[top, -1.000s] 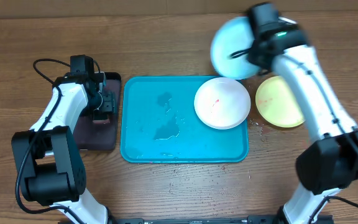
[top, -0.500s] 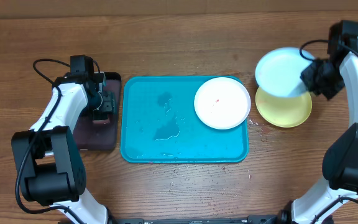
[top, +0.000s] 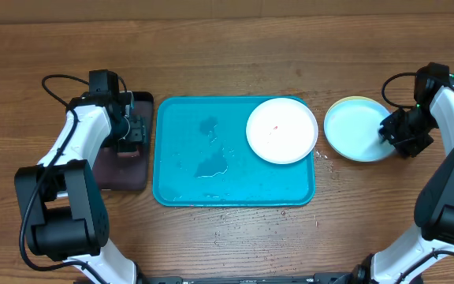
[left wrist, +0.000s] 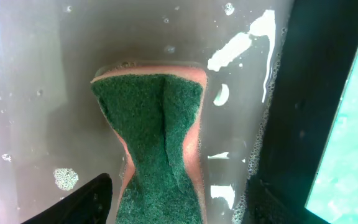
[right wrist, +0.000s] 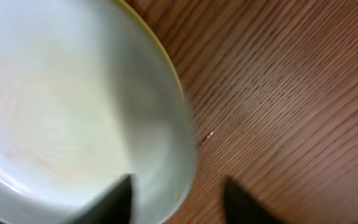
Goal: Clean dirty plates on tray and stack at the side
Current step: 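Carry the light blue plate right and stack it on the yellow plate, then move the right gripper left to the white plate's rim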
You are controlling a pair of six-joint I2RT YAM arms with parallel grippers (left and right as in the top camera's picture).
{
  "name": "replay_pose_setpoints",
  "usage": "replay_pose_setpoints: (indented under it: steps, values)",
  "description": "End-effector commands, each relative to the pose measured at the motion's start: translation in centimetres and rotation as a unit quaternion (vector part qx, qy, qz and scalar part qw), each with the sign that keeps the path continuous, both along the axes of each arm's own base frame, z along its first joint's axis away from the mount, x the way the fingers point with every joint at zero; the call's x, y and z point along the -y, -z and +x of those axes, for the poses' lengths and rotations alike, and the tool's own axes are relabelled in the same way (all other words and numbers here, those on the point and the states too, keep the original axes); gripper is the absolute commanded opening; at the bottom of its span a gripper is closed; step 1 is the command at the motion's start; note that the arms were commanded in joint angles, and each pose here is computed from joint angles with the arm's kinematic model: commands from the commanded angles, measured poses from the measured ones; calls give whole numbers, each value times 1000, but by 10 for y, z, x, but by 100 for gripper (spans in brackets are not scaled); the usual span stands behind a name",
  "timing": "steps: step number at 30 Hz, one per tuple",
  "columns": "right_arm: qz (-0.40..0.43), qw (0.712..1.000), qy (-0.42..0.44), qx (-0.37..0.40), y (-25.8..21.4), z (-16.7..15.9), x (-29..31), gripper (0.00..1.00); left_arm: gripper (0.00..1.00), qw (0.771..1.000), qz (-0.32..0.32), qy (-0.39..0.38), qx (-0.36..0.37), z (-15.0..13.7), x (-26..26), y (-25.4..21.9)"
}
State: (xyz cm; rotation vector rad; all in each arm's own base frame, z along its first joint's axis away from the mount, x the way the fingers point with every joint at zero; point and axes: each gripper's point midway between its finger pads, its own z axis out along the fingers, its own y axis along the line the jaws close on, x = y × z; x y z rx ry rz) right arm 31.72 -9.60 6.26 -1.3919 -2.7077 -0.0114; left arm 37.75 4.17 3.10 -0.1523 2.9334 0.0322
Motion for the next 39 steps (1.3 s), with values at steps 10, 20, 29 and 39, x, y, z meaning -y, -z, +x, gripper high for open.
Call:
replay_pose_setpoints:
  steps: [10,20,29,39]
  values:
    - [190,910,-308,202,-30,56,-107,91,72,1000,-6,-6,18,6,0,-12]
    - [74,895,-401,180,-8,72,-151,71,72,1000,-6,-6,17,6,0,-12]
    - [50,888,-419,185,8,74,-167,54,72,1000,-6,-6,17,6,0,-12]
    - [61,902,-398,157,20,65,-169,42,73,1000,-6,-6,17,6,0,-12]
